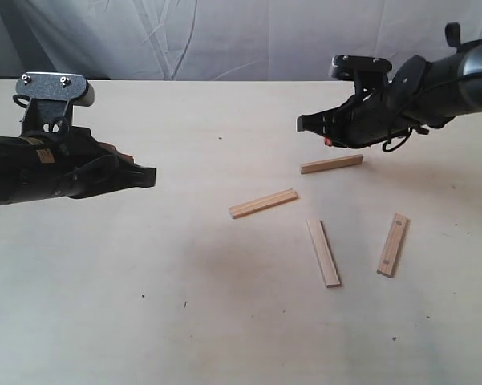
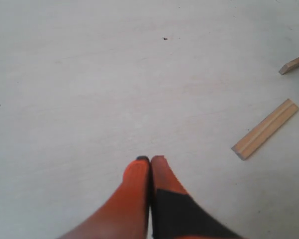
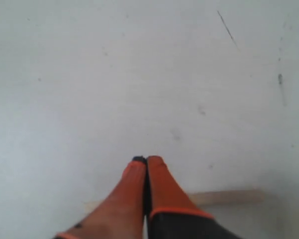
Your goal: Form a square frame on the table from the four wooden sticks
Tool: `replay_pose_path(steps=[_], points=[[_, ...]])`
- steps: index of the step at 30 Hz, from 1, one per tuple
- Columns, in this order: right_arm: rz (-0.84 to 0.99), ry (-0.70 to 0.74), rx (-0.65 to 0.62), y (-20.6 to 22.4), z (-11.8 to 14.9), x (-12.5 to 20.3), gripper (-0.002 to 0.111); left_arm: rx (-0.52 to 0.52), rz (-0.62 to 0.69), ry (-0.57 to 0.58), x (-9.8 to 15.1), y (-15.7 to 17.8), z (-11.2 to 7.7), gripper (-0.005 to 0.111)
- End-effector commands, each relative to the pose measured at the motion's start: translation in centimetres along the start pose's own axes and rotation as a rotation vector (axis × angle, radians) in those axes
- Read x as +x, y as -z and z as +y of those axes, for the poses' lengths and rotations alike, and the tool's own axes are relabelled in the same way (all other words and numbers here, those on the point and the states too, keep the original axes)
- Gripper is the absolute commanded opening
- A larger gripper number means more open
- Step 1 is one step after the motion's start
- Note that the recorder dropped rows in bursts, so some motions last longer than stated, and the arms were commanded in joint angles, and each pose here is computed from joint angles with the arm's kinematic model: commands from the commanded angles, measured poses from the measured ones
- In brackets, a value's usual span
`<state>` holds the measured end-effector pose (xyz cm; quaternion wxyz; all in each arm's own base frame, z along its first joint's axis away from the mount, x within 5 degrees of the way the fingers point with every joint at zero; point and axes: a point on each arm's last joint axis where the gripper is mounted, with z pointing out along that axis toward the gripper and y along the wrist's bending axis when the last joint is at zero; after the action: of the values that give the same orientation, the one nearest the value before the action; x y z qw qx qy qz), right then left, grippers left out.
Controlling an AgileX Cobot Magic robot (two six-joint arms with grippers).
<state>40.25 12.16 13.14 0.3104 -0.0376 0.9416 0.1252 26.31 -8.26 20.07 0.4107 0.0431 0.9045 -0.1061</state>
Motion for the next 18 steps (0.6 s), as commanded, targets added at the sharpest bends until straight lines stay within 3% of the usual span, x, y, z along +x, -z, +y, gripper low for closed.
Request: replay_pose_path(steps=[1, 11, 13, 18], points=[[0.05, 0.134, -0.056, 2.6, 1.0, -1.7, -0.001, 0.006, -0.015, 0.006, -0.3, 0.0, -0.2, 0.0], [0.272, 0.471, -0.081, 2.6, 1.7, -4.5, 0.0, 0.006, -0.023, 0.006, -0.3, 0.0, -0.2, 0.0], [0.295, 0.517, -0.085, 1.8, 1.5, -4.1, 0.007, 0.006, -0.023, 0.006, -0.3, 0.0, -0.2, 0.0], [0.333, 0.596, -0.093, 0.4, 1.1, -3.3, 0.038, 0.007, -0.027, 0.006, -0.4, 0.0, -0.2, 0.0]])
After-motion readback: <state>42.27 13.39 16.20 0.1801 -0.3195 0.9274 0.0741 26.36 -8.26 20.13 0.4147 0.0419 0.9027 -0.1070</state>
